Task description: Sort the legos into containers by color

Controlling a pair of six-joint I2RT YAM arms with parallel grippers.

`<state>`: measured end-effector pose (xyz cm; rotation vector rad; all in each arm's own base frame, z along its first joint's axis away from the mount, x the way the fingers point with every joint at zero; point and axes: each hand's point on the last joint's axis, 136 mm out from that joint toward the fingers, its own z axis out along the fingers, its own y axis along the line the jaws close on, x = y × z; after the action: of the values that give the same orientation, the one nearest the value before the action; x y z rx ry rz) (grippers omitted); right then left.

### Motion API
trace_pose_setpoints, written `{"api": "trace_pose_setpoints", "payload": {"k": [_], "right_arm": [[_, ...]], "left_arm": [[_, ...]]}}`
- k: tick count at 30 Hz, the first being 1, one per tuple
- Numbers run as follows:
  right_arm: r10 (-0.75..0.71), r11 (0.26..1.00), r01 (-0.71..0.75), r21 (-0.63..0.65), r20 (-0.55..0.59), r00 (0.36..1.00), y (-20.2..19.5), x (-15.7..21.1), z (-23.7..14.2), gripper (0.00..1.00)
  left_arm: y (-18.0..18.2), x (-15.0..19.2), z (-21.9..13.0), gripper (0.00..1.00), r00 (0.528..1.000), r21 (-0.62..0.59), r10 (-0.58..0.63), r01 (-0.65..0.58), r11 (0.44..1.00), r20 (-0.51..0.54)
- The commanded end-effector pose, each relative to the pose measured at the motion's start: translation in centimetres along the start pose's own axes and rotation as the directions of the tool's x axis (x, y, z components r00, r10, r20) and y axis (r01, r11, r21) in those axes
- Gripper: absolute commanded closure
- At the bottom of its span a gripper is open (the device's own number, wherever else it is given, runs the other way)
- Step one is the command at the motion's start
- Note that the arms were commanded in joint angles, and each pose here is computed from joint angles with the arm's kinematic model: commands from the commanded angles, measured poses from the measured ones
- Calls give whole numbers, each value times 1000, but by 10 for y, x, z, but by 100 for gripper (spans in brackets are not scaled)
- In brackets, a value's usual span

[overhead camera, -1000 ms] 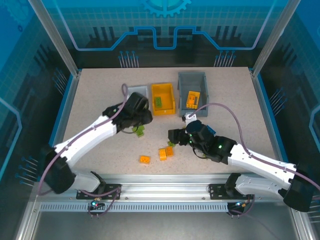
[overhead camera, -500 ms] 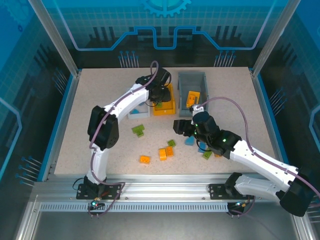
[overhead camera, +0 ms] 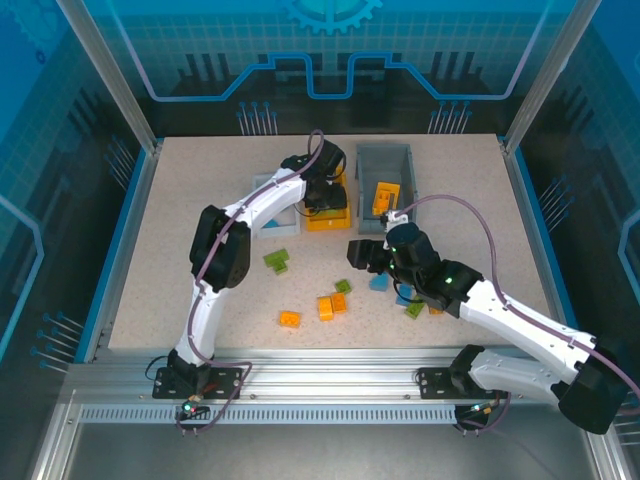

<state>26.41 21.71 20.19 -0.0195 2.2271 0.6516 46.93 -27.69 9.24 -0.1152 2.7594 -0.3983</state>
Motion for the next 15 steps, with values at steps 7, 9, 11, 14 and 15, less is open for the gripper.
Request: {"api": "trace_pose_setpoints", "payload": {"k": [7,9,11,14,15], "right_arm": [[26,995,-25,93,-15,1000,-27,10,-8,26],[24,990,-22,136,-8,1000,-37,10,-14,26],[24,983,-23,180,-3,1000,-46,9,-21,27],[31,969,-28,244,-9,999,-59,9,-31,27],[36,963,-32,267,-9,999,-64,9,-35,28]], "left_arm": [[-10,-4,-34,47,999,69,-17,15,997,35],[-18,-6,-55,47,997,96,-17,10,995,74],[-27,-5,-79,46,993,129,-18,3,992,117],[-45,6,-111,45,984,191,6,-40,981,177],[-53,13,-122,44,980,215,24,-67,974,196]]}}
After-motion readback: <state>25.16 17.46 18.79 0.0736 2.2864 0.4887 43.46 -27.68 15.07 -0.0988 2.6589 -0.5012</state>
